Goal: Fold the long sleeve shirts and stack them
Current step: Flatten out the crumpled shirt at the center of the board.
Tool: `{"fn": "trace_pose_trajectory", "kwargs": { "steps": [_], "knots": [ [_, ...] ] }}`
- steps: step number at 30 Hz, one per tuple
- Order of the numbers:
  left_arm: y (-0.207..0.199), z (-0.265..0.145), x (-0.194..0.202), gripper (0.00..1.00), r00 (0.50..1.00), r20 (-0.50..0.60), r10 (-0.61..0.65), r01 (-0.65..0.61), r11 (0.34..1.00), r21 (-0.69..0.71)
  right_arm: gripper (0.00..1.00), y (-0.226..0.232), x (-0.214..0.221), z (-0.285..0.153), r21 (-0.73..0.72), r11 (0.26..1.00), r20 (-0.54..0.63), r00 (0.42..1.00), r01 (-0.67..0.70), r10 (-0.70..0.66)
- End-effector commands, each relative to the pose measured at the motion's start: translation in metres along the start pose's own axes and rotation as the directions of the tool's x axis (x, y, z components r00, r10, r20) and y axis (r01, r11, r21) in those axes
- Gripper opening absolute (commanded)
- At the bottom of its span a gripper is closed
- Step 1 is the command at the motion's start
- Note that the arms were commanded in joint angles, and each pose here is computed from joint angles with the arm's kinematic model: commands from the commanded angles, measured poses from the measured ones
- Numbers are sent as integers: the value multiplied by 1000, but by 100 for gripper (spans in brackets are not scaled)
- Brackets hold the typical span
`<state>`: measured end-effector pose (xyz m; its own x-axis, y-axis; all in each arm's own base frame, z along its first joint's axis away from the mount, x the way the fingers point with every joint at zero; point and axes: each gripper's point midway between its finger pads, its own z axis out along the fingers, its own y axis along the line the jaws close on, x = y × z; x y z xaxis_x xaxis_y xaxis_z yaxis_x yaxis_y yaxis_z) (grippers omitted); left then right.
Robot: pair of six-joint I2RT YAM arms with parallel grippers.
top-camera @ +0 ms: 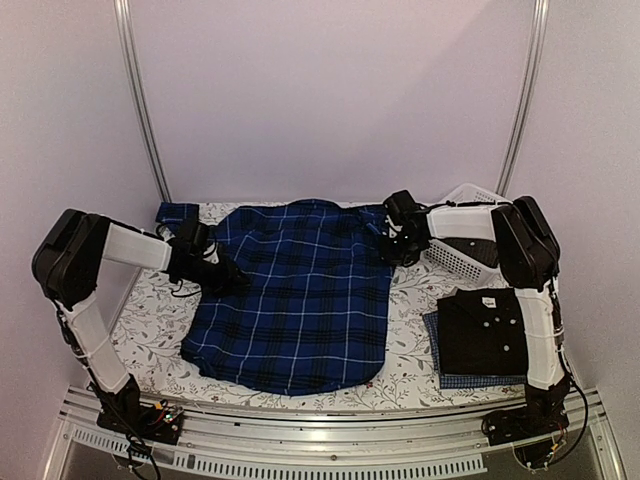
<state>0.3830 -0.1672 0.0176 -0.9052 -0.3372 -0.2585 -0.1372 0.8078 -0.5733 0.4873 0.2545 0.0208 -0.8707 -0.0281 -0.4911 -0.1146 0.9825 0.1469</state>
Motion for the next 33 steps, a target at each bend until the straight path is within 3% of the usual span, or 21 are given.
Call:
{"fn": "trace_pose_trajectory", "kwargs": {
  "steps": [1, 9, 15, 24, 33],
  "knots": [
    [43, -5, 33, 45, 995, -46, -91, 86, 991, -100, 22, 1, 2, 11, 27, 999, -15, 1000, 18, -18],
    [41, -10, 47, 45, 992, -49, -112, 109, 993, -52, 25, -19, -3, 25, 96, 994, -40, 998, 55, -51],
    [12, -15, 19, 47, 998, -29, -47, 47, 999, -4, 37, 5, -18, -13, 65, 993, 8, 995, 101, -102],
    [-28, -37, -48, 49, 992, 112, 50, -49, 999, -13, 46, 74, -26, -72, -27, 983, 117, 978, 179, -175],
    [-4, -32, -167, 49, 957, 283, 63, -22, 989, -146, 46, 100, -23, -30, -116, 975, 96, 979, 188, -177]
  ]
}}
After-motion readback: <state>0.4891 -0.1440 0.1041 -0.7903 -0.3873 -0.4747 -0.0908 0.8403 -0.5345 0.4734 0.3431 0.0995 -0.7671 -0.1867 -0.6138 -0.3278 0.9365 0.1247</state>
